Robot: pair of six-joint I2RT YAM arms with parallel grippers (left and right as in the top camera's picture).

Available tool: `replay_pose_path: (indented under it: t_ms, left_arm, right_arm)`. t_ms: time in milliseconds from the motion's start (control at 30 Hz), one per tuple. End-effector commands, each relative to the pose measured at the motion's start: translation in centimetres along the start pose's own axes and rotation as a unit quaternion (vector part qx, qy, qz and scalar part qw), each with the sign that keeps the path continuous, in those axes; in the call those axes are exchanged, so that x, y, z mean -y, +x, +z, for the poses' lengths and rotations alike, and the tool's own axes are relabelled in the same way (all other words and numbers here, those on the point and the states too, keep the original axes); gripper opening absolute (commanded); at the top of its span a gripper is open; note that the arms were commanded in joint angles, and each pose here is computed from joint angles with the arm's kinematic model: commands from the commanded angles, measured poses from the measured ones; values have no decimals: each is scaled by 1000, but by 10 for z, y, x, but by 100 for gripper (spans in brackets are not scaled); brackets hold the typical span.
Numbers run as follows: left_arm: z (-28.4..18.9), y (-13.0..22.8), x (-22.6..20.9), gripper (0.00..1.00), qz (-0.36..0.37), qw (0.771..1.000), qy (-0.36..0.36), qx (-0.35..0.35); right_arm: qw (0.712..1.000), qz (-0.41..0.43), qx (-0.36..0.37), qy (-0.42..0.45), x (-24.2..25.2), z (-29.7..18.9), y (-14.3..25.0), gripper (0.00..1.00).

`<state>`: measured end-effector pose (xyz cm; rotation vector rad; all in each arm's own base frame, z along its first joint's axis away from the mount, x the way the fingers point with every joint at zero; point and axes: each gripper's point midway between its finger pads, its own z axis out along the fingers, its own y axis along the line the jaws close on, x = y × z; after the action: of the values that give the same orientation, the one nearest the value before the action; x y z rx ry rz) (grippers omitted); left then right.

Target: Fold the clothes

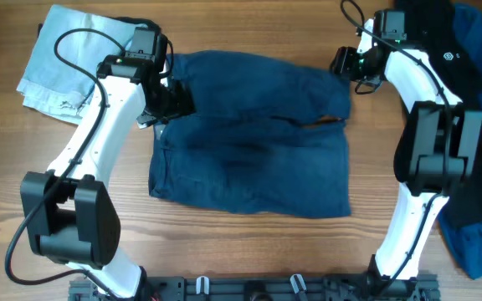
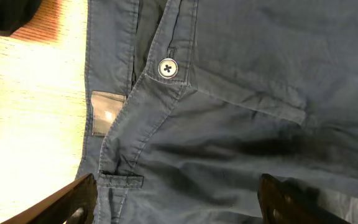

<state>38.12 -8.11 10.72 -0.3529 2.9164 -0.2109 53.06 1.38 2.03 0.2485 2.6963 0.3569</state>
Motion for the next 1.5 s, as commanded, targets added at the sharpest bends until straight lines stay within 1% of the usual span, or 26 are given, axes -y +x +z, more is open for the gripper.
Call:
replay_pose_path:
  t_ms: [0,100,133,200,267,300,433,467,533,667,700,733,800,833,933,967,1033,1100,1133,1200,1233,1300,1400,1467]
  left_arm:
    - [2,-2,2,83,8,1000,-1,-1]
    - [2,0,1,82,8,1000,-2,-4]
    - [2,0,1,83,8,1000,-3,-4]
    - [2,0,1,83,8,1000,-2,-4]
    - [2,0,1,83,7,1000,-2,-4]
    - [2,0,1,83,7,1000,-3,-4]
    - [2,0,1,83,7,1000,-2,-4]
    - [2,0,1,83,7,1000,-3,-4]
    - [2,0,1,82,7,1000,-3,-4]
    - [2,0,1,82,7,1000,-2,-4]
    - [2,0,1,82,7,1000,-3,-4]
    - [2,0,1,82,8,1000,-3,-4]
    - [2,-2,-1,82,8,1000,-8,1]
    - [2,-6,-4,83,8,1000,-18,11]
    - [1,-20,-10,85,7,999,-33,40]
    - [0,-25,-14,87,11,998,-33,45]
    - [-2,-30,-27,98,-11,999,-26,44]
    - [-8,-30,-32,100,-26,999,-8,39]
    - [-15,-30,-34,100,-34,999,5,39]
    - [-37,-24,-37,100,-48,998,27,41]
    - [-48,-14,-41,100,-63,997,25,33]
    - [-61,9,-45,100,-74,997,15,4]
    - [-64,52,-45,100,-64,995,-9,-71]
    - [-57,71,-39,100,-65,993,-20,-100]
  right_arm:
    - [999,1,-23,-42,-16,23,13,62]
    - [998,3,-41,-55,-27,37,26,46]
    - [998,-1,-37,-58,-30,38,24,37]
    - [996,-11,-15,-89,-43,36,12,4]
    - [993,0,24,-116,-56,29,-12,4]
    - [991,-8,45,-129,-63,23,-25,4]
    - [966,-104,175,-156,-97,-39,-101,4]
    - [956,-129,227,-137,-99,-59,-124,5]
    - [946,-152,267,-100,-92,-65,-141,4]
    - [954,-131,271,6,-51,-46,-142,5]
    - [958,-125,257,16,-44,-33,-136,64]
    - [960,-120,252,16,-43,-31,-133,100]
    - [964,-103,245,17,-39,-32,-131,100]
    - [967,-89,240,-2,-44,-41,-130,100]
    - [973,-84,207,-61,-58,-97,-117,100]
    - [977,-66,189,-75,-60,-127,-106,100]
    - [985,-31,157,-72,-57,-186,-79,100]
    - [988,-22,140,-66,-57,-215,-60,100]
    - [990,-9,124,-60,-56,-233,-44,100]
    - [996,38,86,-13,-43,-255,-10,100]
    - [996,71,58,20,-32,-266,12,100]
    - [992,117,2,54,-24,-282,54,100]
    - [987,135,-63,59,-32,-298,99,100]
    - [985,137,-91,42,-47,-302,123,98]
